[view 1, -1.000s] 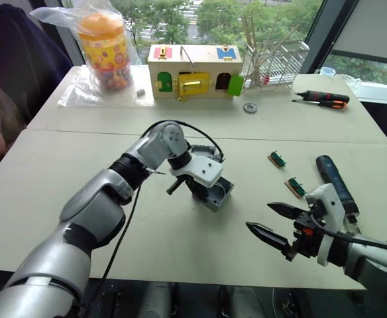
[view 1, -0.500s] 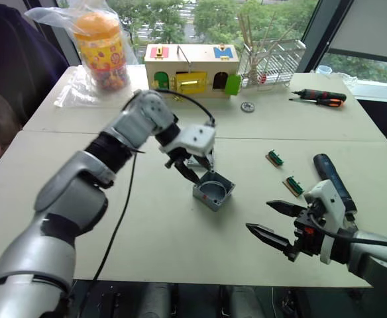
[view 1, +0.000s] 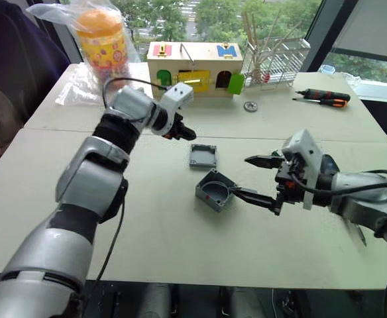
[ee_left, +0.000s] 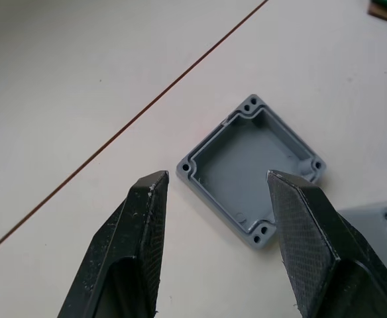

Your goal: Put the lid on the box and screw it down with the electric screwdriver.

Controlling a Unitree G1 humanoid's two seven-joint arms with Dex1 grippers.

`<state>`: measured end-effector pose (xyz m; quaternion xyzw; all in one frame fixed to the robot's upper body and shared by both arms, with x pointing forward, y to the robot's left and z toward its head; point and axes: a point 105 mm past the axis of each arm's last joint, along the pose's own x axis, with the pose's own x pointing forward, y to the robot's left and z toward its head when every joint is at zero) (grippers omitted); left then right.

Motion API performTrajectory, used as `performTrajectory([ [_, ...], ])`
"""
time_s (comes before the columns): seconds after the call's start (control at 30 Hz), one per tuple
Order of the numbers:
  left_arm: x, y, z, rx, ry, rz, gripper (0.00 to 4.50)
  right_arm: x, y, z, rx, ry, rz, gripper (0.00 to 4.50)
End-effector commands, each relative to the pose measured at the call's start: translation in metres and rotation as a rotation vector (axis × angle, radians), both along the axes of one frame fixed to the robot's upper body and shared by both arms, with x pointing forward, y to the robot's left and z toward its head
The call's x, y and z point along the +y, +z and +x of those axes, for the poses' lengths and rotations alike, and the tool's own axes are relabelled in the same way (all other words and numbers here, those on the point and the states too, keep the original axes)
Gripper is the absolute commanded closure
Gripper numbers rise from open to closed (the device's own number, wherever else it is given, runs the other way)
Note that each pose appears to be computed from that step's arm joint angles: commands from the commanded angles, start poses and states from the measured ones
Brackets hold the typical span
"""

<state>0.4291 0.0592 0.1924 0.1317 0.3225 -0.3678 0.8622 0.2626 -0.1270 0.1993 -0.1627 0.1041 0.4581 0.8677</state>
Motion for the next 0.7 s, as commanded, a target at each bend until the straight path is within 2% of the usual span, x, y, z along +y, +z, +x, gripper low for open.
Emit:
performTrajectory([
  [0.03,0.003,0.004,0.008,-0.024,0.078,-0.008,2.11,0.004,0.012,0.001,-0.081,0.026,-0.025,0.00],
  [0.3,-0.016,-0.023,0.006,0.016,0.065,0.011,2.11,-0.002,0.013,-0.001,-0.118,-0.025,-0.044,0.00],
  [0.57,-0.017,-0.044,0.003,0.022,0.028,0.112,2.11,-0.007,0.008,-0.006,-0.124,-0.090,-0.043,0.00],
  [0.67,-0.016,-0.048,0.003,0.025,0.034,0.125,2.93,-0.009,0.008,-0.006,-0.125,-0.110,-0.041,0.00],
  [0.7,-0.016,-0.048,0.003,0.025,0.036,0.125,3.38,-0.010,0.008,-0.006,-0.124,-0.114,-0.040,0.00],
])
